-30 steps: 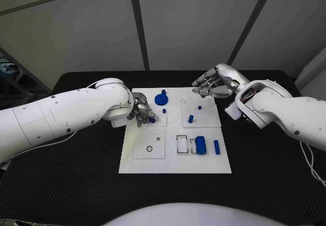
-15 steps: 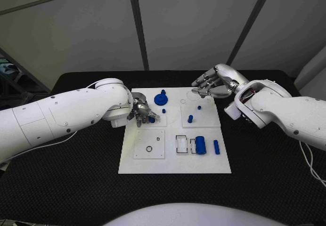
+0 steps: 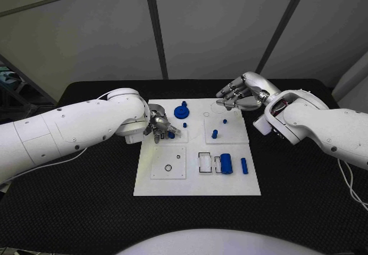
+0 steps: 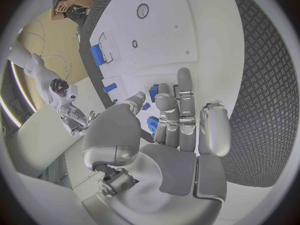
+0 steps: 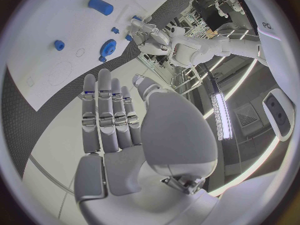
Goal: Assemble the parts on the task board
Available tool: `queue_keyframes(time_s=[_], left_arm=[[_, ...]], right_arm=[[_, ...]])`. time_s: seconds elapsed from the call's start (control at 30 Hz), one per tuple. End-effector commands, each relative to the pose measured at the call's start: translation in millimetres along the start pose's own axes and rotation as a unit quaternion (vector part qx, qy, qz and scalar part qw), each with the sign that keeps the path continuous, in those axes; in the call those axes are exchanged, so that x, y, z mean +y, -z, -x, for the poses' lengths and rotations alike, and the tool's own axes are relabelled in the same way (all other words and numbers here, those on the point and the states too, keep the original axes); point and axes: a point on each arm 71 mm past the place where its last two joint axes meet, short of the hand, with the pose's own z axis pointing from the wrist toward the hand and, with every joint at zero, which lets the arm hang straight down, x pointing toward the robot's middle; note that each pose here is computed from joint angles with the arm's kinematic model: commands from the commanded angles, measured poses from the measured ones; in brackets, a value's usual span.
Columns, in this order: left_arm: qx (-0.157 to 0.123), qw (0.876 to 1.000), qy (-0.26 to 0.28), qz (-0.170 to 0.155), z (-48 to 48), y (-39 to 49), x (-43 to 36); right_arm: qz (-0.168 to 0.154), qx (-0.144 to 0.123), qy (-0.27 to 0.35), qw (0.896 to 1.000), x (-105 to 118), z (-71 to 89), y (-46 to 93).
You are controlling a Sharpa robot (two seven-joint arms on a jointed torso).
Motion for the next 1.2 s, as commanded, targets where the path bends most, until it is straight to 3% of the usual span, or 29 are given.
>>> queue_keyframes(time_s=[0.03,0.93,1.03,1.2], left_arm=[[-0.004,1.0,-0.002,-0.002,0.6,0.8,-1.2],[-0.008,1.0,0.0,-0.006,0.2,4.2,-0.6],[-0.017,1.0,0.009,-0.014,2.3,5.4,-0.3],[-0.033,0.997,0.054,-0.046,14.9,14.1,0.4]], right_arm=[[0.003,0.003,0.001,1.0,1.2,-0.2,-0.5],[0.003,0.004,0.0,1.0,0.8,-0.7,-1.4],[0.003,0.003,0.001,1.0,0.5,-0.4,-1.4],[0.001,0.001,0.002,1.0,-1.5,1.0,-1.4]])
